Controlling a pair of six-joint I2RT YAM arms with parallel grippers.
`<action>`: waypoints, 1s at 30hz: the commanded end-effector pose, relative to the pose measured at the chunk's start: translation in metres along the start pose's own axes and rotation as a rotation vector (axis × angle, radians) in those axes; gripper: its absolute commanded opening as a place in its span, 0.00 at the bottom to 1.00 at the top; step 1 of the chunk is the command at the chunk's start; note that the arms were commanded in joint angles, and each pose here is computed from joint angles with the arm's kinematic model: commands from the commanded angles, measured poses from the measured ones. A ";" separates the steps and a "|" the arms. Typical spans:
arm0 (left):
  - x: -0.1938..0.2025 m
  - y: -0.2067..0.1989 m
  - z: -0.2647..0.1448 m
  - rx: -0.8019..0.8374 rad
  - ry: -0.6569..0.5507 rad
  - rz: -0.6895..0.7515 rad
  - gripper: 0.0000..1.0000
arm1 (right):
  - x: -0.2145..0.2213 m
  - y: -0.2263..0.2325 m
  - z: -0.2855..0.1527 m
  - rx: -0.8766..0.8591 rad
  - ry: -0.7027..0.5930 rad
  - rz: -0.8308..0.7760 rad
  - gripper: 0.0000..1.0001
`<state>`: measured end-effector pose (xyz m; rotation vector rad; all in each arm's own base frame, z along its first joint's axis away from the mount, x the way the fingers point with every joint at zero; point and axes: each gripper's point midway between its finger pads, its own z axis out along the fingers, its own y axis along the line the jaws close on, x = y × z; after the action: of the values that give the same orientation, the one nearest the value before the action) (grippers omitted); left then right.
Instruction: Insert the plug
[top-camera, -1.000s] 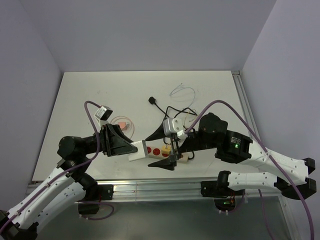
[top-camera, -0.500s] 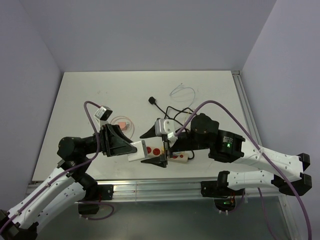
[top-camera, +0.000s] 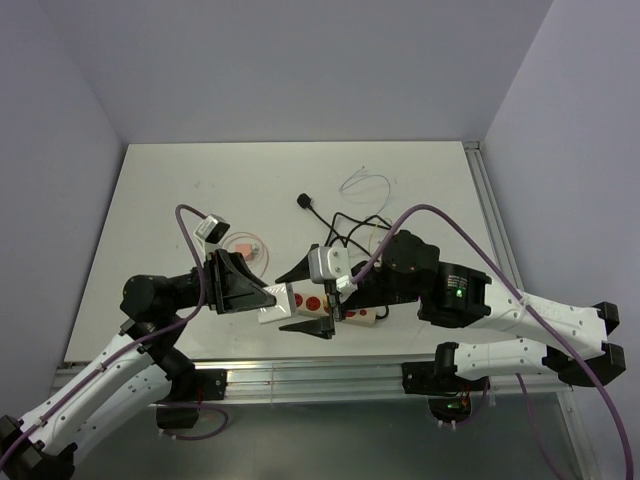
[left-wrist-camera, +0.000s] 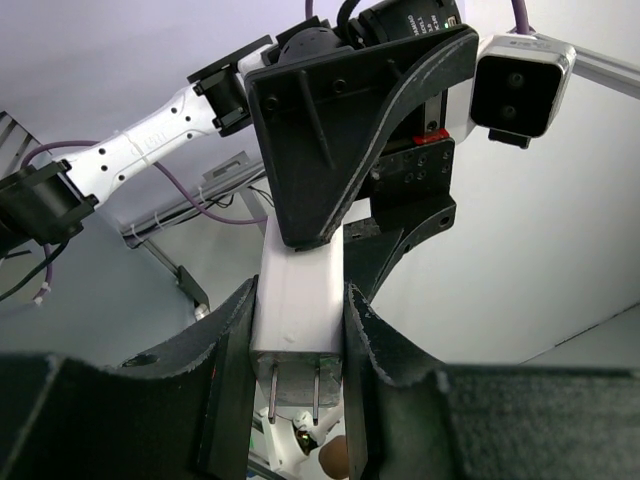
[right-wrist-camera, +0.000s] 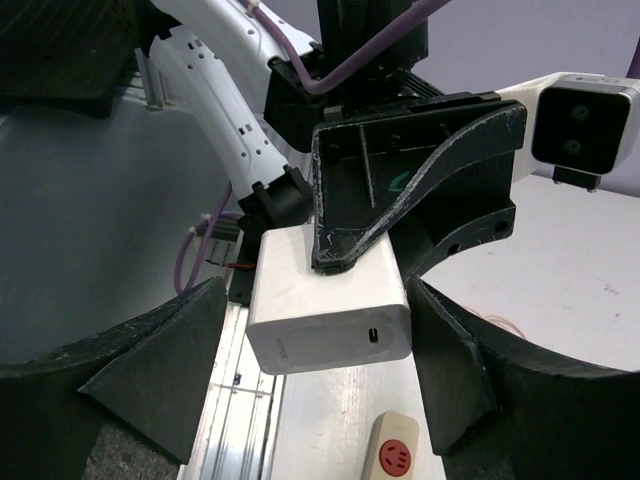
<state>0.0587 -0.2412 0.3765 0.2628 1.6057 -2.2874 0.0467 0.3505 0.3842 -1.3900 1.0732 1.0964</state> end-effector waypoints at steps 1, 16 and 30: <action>0.000 -0.023 -0.001 0.079 -0.007 0.060 0.00 | -0.026 -0.003 -0.003 0.010 -0.054 -0.041 0.78; 0.001 -0.025 -0.003 0.096 -0.012 0.047 0.00 | -0.018 0.000 0.004 -0.008 -0.021 -0.043 0.76; -0.018 0.025 -0.003 -0.208 -0.118 -0.007 0.49 | 0.005 -0.033 0.011 0.179 0.094 0.024 0.00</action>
<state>0.0585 -0.2386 0.3737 0.2275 1.6232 -2.2779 0.0550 0.3593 0.3751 -1.4170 1.1411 1.0277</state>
